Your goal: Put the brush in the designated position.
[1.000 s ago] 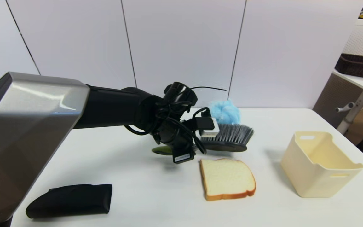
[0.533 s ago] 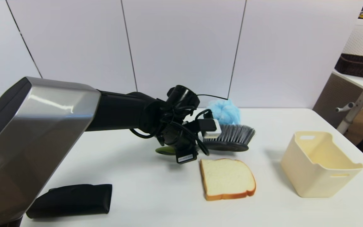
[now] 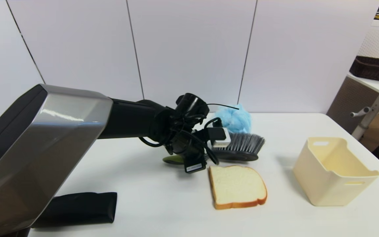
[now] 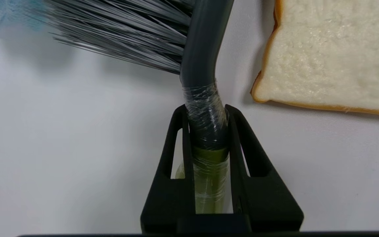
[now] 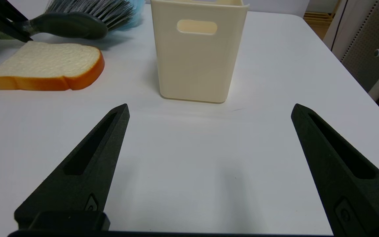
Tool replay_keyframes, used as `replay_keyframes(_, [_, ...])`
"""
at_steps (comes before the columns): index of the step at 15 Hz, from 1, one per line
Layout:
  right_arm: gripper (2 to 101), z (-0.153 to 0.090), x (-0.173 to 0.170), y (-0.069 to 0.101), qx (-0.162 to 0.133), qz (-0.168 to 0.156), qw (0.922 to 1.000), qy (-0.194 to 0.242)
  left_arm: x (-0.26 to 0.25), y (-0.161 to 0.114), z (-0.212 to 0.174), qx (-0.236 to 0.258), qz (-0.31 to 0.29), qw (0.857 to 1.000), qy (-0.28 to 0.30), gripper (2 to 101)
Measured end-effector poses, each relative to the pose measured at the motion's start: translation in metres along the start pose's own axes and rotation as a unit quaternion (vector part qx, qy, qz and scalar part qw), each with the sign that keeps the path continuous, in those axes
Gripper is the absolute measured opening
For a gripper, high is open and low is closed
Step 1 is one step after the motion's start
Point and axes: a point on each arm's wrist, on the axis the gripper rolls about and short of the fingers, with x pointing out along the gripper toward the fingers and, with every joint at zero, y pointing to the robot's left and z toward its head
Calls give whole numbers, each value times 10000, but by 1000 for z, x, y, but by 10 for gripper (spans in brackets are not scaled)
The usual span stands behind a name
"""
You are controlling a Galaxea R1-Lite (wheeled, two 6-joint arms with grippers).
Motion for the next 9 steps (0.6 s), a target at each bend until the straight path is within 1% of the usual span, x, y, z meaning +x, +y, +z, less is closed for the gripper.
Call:
replay_keyframes(4, [973,0,0,0,-2,2,10000,0,4,-1,-1,-22,-32,10000,32,189])
replay_keyframes(5, [973,0,0,0,0,0,10000,0,5,-1,-2,-25,-37,10000,37,227])
replay_keyframes(7, [973,0,0,0,-2,0,10000,0,5,-1,-2,-17,-35,10000,36,395])
replay_keyframes(9, [973,0,0,0,0,2,10000,0,5,0,-1,-14,-21,10000,26,529])
